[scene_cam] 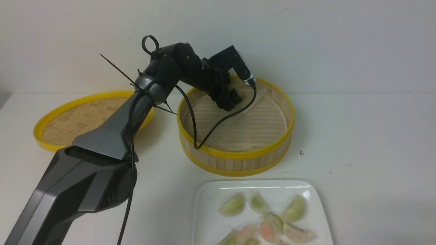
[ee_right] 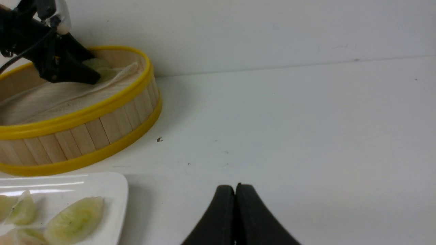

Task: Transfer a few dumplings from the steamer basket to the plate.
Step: Use the left arm to grab a dumpling from the steamer

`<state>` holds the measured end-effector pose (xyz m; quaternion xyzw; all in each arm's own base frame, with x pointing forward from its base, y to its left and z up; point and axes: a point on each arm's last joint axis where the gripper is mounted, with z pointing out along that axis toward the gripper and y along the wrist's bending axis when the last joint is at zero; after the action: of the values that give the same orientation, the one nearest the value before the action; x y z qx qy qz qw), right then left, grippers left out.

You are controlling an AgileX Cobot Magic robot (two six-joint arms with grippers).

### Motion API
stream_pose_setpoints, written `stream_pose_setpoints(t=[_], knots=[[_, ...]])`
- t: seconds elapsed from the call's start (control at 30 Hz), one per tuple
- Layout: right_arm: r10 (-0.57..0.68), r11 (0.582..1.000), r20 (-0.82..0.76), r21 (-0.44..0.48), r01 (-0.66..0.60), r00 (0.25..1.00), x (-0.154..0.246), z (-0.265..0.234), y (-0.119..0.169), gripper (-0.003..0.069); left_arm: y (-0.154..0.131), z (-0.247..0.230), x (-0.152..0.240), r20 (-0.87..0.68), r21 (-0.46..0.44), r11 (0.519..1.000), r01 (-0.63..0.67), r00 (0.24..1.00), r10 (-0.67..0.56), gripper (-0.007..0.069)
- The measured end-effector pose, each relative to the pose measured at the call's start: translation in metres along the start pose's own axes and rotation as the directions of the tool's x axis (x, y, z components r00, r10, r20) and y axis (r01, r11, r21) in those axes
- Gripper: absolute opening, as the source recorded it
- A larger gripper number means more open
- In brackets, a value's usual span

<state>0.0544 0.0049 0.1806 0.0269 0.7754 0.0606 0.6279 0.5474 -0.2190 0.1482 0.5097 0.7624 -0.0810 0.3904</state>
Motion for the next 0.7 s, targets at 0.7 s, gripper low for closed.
stream_pose_setpoints(t=[0.7], knots=[[0.000, 1.000, 0.000, 0.000, 0.000, 1.000, 0.0000, 0.0000, 0.0000, -0.0015, -0.0106, -0.0080, -0.0019, -0.025, 0.143, 0.990, 0.005, 1.000, -0.002, 0.0183]])
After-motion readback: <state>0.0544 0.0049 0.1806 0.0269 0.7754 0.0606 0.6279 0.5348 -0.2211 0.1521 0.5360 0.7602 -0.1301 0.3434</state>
